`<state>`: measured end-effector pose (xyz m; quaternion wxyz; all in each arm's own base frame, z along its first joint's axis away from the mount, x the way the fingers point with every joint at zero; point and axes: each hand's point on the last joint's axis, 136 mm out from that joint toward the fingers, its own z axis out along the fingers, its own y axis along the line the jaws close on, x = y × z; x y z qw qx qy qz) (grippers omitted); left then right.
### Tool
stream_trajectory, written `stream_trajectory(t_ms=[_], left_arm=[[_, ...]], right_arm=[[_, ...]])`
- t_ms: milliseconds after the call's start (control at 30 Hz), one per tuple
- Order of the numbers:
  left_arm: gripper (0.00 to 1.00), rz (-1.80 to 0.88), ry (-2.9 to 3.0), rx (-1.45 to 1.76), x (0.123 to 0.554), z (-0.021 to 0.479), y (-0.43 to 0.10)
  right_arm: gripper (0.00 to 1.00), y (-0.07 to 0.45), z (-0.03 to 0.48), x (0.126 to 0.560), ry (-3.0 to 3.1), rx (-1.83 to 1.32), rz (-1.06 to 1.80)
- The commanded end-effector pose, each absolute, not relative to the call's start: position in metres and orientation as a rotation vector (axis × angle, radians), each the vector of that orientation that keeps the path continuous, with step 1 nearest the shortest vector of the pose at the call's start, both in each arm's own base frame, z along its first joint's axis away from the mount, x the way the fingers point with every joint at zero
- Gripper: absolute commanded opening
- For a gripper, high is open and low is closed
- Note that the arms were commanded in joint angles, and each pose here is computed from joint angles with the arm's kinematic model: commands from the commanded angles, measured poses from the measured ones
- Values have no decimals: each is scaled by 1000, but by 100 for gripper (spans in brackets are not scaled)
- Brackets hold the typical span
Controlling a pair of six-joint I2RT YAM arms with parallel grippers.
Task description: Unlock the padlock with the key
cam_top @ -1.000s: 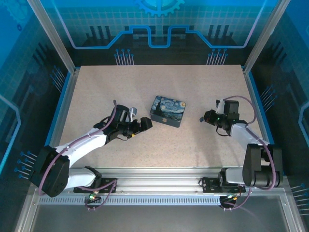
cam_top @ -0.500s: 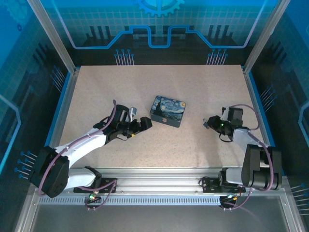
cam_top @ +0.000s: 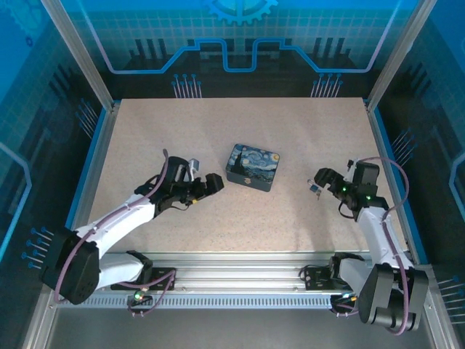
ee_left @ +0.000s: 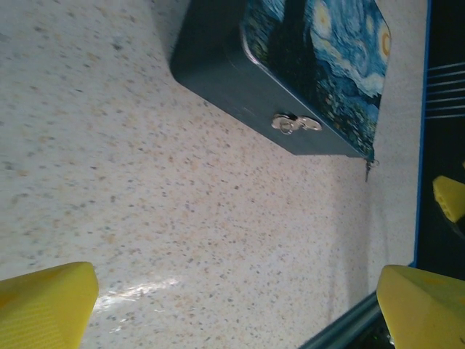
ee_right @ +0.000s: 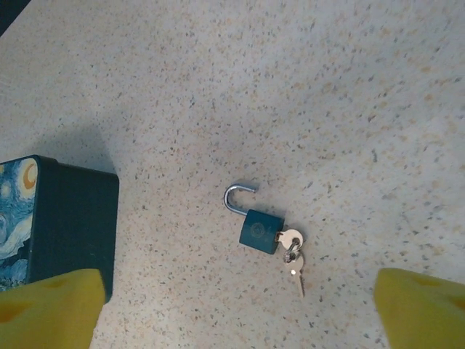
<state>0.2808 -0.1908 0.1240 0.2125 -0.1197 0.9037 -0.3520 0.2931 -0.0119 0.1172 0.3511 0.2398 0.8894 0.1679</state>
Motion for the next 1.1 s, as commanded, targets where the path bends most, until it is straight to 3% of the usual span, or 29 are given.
stream_trajectory(t_ms=[0,200,333,500,667,867,1067], left_arm=[[99,-820,2470,-316,292,144,-167],[99,-479,2437,-349,313,167,-113],[99,-239,2332,-348,332,193,-75],[99,15,2077,-218,353,214,-41],[99,129,1851,-206,365,198,-10],[99,254,1961,-278,379,123,27],[99,172,1887,-275,393,109,28]], right_arm=[[100,-16,131,288,2320,578,346],[100,-19,156,290,2346,434,-25],[100,-30,185,300,2238,512,-179],[100,-8,205,343,2054,161,-240],[100,-3,176,367,2048,48,-338],[100,-15,130,375,2090,95,-401],[100,-15,120,378,1992,72,-346]])
